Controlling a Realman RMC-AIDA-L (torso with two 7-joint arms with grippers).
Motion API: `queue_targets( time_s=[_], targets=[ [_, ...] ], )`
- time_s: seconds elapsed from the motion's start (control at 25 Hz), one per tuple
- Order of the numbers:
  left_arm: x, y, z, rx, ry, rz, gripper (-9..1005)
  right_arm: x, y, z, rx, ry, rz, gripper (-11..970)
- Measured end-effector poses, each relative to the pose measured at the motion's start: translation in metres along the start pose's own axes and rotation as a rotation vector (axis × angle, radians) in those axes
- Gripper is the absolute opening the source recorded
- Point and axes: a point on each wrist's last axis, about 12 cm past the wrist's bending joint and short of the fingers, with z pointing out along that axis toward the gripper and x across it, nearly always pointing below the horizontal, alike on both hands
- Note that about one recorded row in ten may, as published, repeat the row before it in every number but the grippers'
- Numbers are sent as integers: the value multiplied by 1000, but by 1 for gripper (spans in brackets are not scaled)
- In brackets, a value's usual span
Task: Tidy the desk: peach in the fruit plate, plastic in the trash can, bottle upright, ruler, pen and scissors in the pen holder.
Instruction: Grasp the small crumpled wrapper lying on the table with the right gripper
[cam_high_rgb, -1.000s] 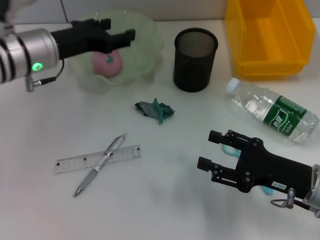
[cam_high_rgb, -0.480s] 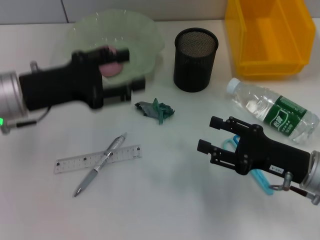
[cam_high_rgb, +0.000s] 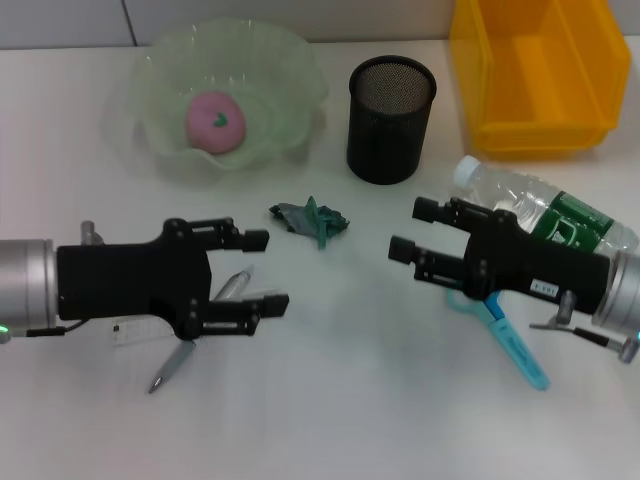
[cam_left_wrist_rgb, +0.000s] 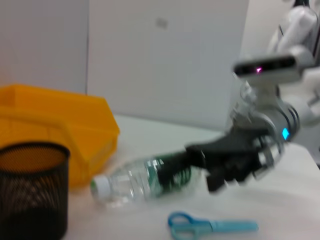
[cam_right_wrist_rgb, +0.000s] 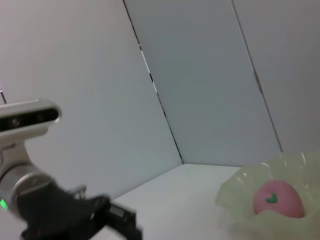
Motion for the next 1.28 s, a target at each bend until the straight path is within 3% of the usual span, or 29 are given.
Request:
queue_targets(
  time_s=[0.28,0.36,0.72,0.92,1.28],
  targets=[
    [2,2,6,14,26,-8,749,-40,-29,19,40,86,51,742],
    [2,2,7,13,27,-7,749,-56,-37,37,54,147,55,742],
    [5,1,8,11,30,-23,748,-103,-37,82,20,437,-15,742],
    [7,0,7,17,29,-35,748,-112,-36,101,33,596,-39,742],
    [6,1,9,19,30,-27,748,-127,-29,127,51,720,-66,742]
  ],
)
